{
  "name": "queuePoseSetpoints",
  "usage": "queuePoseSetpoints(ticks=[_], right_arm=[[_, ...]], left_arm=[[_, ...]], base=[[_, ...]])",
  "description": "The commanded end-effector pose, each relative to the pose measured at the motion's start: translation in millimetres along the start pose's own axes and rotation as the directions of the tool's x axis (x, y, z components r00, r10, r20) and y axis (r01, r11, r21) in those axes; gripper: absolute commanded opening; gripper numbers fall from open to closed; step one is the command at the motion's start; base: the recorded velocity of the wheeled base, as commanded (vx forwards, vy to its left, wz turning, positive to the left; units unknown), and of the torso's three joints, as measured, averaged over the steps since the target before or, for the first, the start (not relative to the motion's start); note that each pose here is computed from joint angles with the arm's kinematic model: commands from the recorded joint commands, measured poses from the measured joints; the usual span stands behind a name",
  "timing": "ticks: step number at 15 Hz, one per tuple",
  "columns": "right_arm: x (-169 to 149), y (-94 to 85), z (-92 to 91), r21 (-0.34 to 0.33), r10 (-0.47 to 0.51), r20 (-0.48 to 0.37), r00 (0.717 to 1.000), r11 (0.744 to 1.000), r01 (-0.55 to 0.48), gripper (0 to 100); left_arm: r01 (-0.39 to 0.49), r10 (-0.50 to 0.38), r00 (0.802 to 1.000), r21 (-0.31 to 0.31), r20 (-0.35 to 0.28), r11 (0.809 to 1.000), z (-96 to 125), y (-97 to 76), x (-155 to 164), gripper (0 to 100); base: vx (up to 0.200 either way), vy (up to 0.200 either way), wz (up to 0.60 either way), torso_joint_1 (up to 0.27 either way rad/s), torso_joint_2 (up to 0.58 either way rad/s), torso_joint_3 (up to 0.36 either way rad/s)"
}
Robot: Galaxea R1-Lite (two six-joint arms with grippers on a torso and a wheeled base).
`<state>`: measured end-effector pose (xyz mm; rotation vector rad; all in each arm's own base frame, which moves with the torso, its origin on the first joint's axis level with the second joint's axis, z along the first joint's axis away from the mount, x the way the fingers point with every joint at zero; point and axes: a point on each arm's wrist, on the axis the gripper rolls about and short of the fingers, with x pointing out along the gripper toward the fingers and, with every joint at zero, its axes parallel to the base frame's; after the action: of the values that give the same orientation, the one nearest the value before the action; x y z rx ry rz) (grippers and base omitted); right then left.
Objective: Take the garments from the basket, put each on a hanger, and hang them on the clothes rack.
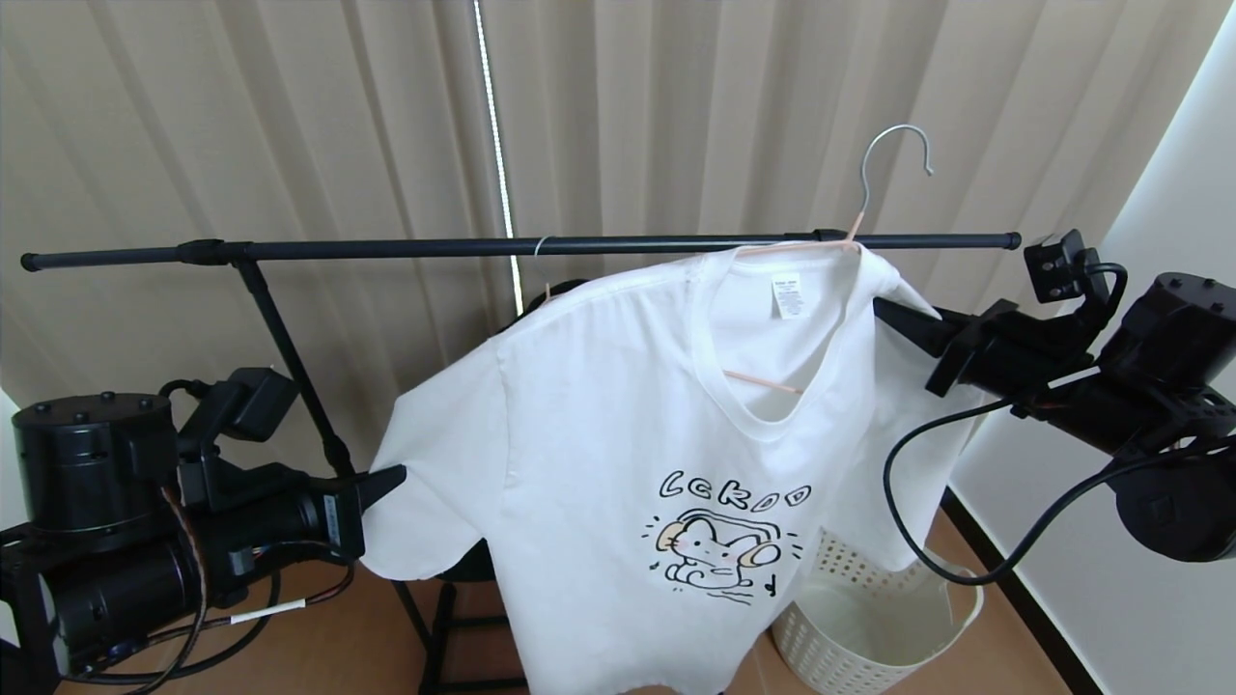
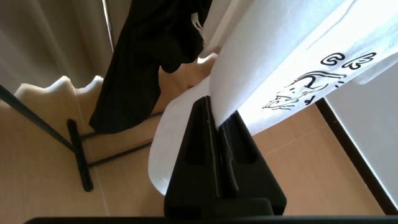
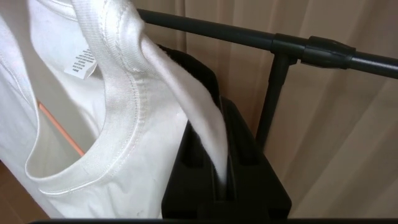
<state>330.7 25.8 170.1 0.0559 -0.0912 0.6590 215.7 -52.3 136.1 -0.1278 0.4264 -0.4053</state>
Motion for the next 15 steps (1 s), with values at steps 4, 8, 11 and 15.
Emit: queuePoseSetpoints(ticks=[4,8,11,15], right_arm=[[0,1.2,-1.7,0.003,0.001,-0.005,1.000,1.000,-0.001,0],[2,5.4,-7.2,0.009,0.015,-0.020,1.000,1.000,-0.015,0],[7,12.3,-17.1,0.005,0.041,-0.046,0.998,0.999,-0.041,0],[9,22.7,-24.9,-0.003,0.070,-0.071,0.995,0.997,-0.071,0]], left_arm=[[0.009,-0.009,1.000,0.004,0.006,1.000,0,-1.8,-1,100],[0.080,-0.080,0.996,0.012,0.046,0.997,10,-14.4,-5,100],[0.136,-0.140,0.983,0.039,0.119,0.990,42,-27.4,-4,100],[0.174,-0.180,0.978,0.067,0.103,0.982,82,-45.3,-1,100]], base=[[0.000,0.000,0.00,0.000,0.00,0.000],[0.000,0.000,0.00,0.000,0.00,0.000],[0.000,0.000,0.00,0.000,0.00,0.000],[0.000,0.000,0.00,0.000,0.00,0.000]])
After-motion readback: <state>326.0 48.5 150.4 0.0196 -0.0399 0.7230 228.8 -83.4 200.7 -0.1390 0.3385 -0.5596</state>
